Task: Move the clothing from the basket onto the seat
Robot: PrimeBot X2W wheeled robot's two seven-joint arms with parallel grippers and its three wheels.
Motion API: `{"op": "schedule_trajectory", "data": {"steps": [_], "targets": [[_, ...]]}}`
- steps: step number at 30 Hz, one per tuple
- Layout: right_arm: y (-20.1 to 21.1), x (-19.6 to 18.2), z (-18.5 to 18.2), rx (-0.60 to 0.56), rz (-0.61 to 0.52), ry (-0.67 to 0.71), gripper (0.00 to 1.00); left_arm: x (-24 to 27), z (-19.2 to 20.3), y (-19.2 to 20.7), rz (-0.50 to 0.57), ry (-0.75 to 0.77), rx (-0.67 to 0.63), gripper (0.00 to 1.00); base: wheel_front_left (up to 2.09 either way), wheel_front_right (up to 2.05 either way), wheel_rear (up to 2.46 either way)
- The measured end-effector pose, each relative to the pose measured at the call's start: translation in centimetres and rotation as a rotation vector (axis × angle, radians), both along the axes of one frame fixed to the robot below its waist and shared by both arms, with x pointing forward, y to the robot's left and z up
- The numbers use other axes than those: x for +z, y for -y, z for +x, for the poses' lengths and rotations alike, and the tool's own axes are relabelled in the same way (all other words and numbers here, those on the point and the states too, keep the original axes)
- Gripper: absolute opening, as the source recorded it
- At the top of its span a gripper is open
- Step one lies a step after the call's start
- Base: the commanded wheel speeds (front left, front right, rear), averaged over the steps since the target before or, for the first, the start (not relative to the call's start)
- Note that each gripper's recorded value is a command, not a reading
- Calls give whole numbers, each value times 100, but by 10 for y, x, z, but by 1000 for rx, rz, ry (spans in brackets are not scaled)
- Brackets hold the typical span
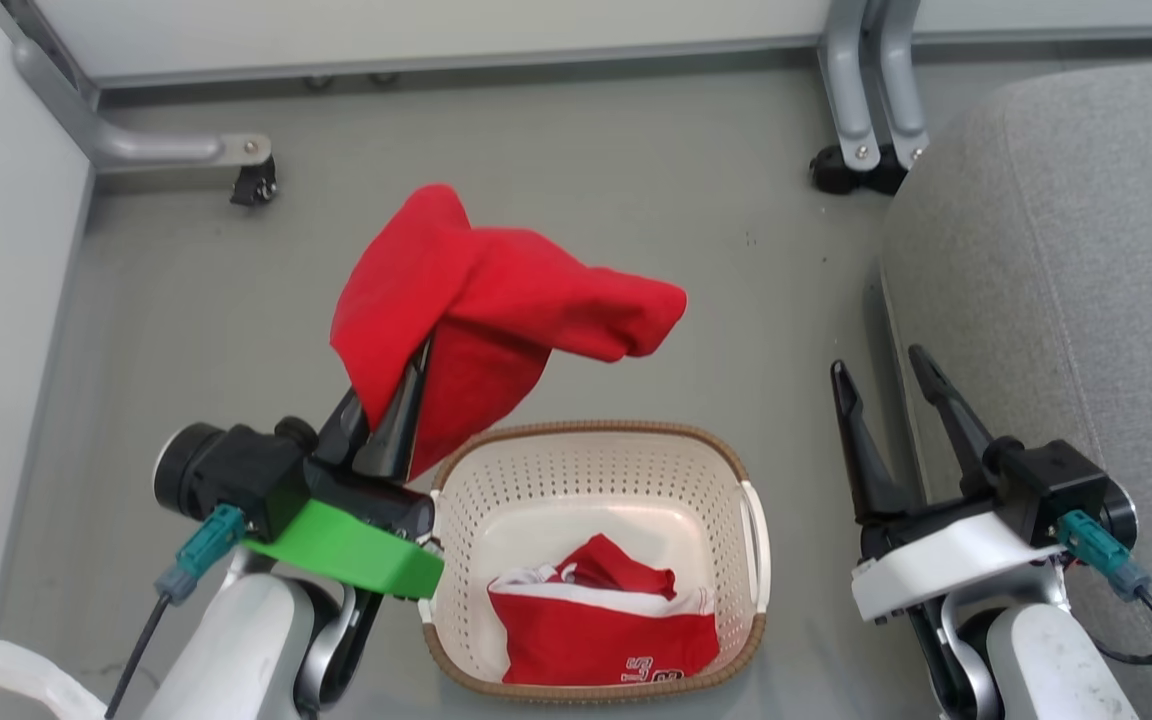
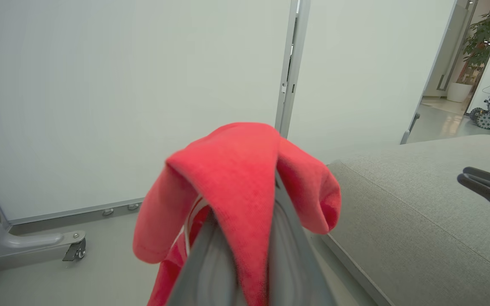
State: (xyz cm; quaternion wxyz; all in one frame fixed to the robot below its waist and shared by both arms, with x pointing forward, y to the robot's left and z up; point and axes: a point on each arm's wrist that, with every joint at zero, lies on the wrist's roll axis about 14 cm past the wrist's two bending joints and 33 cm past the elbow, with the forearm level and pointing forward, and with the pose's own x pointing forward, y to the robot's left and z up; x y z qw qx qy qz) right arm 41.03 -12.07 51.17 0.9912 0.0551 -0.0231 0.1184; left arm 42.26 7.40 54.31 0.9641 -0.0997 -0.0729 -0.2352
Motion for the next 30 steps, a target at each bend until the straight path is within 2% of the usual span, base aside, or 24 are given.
{"op": "schedule_trajectory", "data": {"steps": [15, 30], "targets": [[0, 20, -46, 3, 11, 21, 100, 15, -52, 3, -9, 33, -2, 0, 0, 0, 0], [13, 24, -60, -34, 25, 29, 100, 19, -60, 5, -6, 39, -5, 0, 0, 0, 0]]}}
